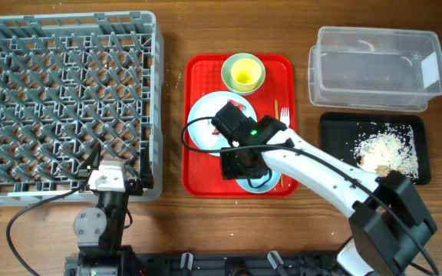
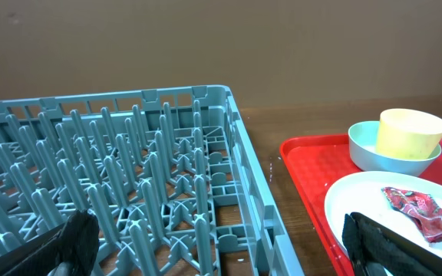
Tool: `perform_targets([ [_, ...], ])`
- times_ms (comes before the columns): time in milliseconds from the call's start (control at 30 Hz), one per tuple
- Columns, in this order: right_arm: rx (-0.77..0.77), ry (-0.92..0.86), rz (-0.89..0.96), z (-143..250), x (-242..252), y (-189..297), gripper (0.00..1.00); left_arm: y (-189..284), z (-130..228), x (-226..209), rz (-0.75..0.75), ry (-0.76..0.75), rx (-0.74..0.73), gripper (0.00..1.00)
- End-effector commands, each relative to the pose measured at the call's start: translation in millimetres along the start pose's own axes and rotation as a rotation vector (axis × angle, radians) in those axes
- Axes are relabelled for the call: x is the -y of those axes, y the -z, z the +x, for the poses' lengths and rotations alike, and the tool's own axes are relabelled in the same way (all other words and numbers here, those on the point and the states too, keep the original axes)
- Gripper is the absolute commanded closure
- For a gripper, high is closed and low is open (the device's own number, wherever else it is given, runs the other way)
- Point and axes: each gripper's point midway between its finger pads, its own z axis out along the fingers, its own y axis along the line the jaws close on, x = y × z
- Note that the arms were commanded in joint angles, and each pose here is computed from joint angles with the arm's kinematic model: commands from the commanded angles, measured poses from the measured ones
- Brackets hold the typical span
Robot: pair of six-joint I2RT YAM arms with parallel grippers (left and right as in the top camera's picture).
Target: Sort waste into correct bins and load items into the dishwasher rack
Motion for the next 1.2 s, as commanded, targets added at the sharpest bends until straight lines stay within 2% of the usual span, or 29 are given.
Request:
perform_targets([
  [0, -0.037, 0.042, -0.071, 3.6, -18.0, 6.2, 0.53, -0.1, 2.1, 3.5, 0.018, -0.015, -0.003, 0.00],
  [167, 0.025, 0.078, -0.099, -9.5, -31.7, 46.3, 0.50, -0.1, 2.1, 3.5, 0.018, -0.015, -0.003, 0.00],
  [200, 0.054, 0.074, -0.089, -14.8, -30.9, 58.7, 0.47, 0.0, 1.9, 3.5, 0.018, -0.015, -0.003, 0.00],
  [267, 0.116, 0.059, -0.064, -25.0, -24.7, 81.6, 0.29, -0.1, 2.1, 3.5, 0.018, -0.015, -0.003, 0.00],
  [300, 0.155, 0.042, -0.045, -31.4, -17.2, 95.6, 0.00, 0.0, 1.9, 3.4, 0.017, -0.015, -0.003, 0.00],
  [500, 0.295, -0.111, -0.018, -57.2, 32.8, 156.7, 0.00, -0.1, 2.1, 3.5, 0.018, -0.015, -0.003, 0.00],
  [767, 0.474, -0.414, 0.076, -81.3, 140.0, 209.6, 0.00, -0.1, 2.1, 3.5, 0.018, -0.015, -0.003, 0.00],
  [867, 0.478, -0.458, 0.087, -82.3, 154.9, 210.4, 0.00, -0.1, 2.1, 3.5, 0.018, -0.015, -0.003, 0.00],
  [1167, 0.478, -0.461, 0.087, -83.5, 155.7, 209.1, 0.00, -0.1, 2.1, 3.5, 0.018, -0.015, -0.003, 0.00],
])
